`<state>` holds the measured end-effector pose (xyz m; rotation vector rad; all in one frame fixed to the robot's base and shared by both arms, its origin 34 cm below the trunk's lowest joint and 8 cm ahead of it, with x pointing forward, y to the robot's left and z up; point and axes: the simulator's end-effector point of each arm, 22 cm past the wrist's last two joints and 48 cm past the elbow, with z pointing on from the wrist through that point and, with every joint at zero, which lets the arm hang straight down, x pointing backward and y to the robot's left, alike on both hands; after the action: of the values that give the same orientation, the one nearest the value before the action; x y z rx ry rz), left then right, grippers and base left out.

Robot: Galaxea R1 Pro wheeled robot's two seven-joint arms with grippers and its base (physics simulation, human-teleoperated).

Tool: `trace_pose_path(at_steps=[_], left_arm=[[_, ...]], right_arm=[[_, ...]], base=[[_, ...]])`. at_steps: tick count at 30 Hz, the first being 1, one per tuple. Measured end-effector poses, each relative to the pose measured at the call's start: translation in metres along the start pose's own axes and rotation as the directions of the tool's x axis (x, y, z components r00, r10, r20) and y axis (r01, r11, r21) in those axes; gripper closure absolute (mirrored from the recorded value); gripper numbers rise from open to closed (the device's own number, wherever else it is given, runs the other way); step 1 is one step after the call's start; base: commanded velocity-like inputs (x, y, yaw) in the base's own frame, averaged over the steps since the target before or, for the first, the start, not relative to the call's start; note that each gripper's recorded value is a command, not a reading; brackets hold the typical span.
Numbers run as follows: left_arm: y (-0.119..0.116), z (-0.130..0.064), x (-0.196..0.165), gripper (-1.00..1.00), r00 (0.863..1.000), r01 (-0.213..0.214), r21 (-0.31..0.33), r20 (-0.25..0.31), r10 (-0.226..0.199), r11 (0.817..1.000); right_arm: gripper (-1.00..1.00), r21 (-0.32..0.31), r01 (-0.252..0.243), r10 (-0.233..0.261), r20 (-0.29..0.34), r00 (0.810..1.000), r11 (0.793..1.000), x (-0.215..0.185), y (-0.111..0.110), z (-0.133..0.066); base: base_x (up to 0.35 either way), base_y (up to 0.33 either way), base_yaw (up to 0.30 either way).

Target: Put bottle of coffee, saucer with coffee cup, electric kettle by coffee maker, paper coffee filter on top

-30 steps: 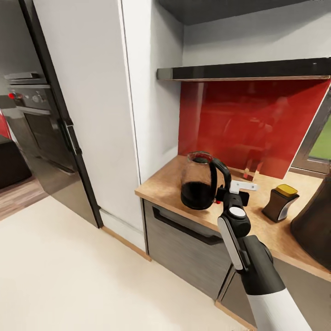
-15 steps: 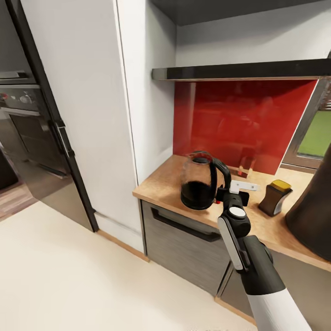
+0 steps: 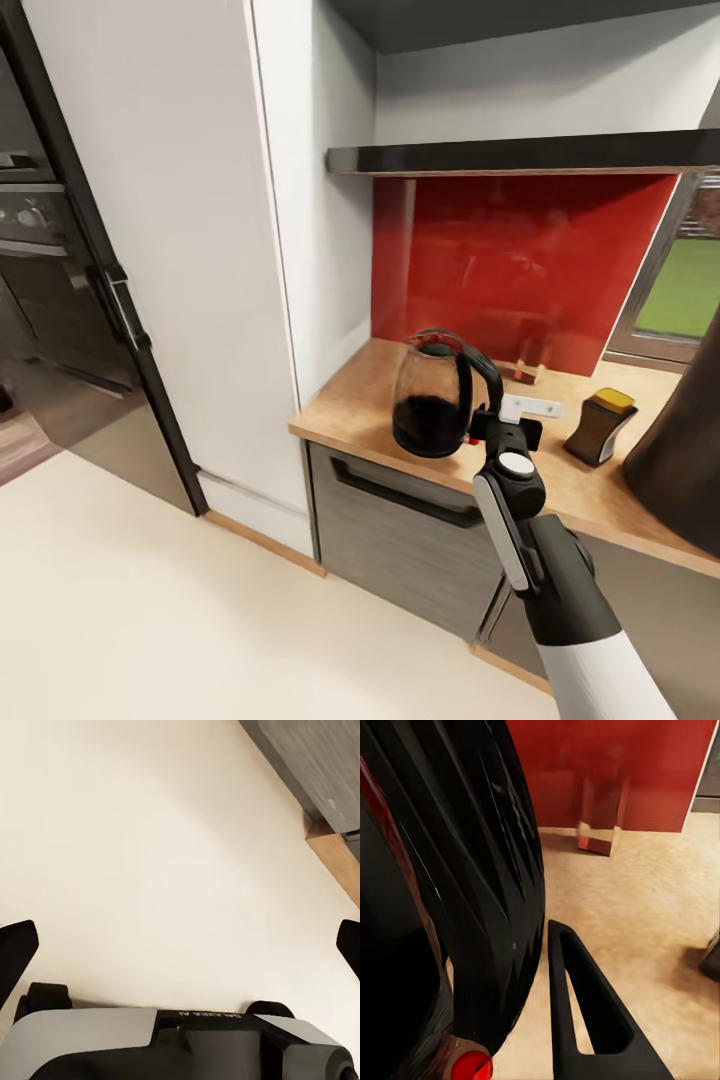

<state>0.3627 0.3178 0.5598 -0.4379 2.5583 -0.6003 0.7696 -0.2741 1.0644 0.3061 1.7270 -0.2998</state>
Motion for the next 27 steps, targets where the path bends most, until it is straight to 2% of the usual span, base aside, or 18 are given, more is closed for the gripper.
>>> trace_pose_path(at_steps=[6,17,27], left_arm=[[0.0000,0.0001,-0.0001,-1.00,1.000,0.000,0.000,0.000,0.000,1.000],[-0.0007,0.0000,-0.0020,-1.00,1.000,-0.002,0.001,0.005,0.002,1.000],[-0.0008,0.0000,-0.0022,-1.00,1.000,-0.002,0.001,0.005,0.002,1.000]], right_arm=[[1.00,0.001,-0.001,0.001,0.001,1.000,1.000,-0.0001,-0.0003,-0.0004],[1.00,0.003,-0.003,0.003,0.005,1.000,1.000,-0.0031,-0.0017,-0.0016],[1.00,0.004,-0.005,0.005,0.004,1.000,1.000,-0.0031,-0.0021,-0.0014]], base=[[0.012,0.037,-0.053],[0.000,0.001,-0.219],[0.000,0.000,-0.031]])
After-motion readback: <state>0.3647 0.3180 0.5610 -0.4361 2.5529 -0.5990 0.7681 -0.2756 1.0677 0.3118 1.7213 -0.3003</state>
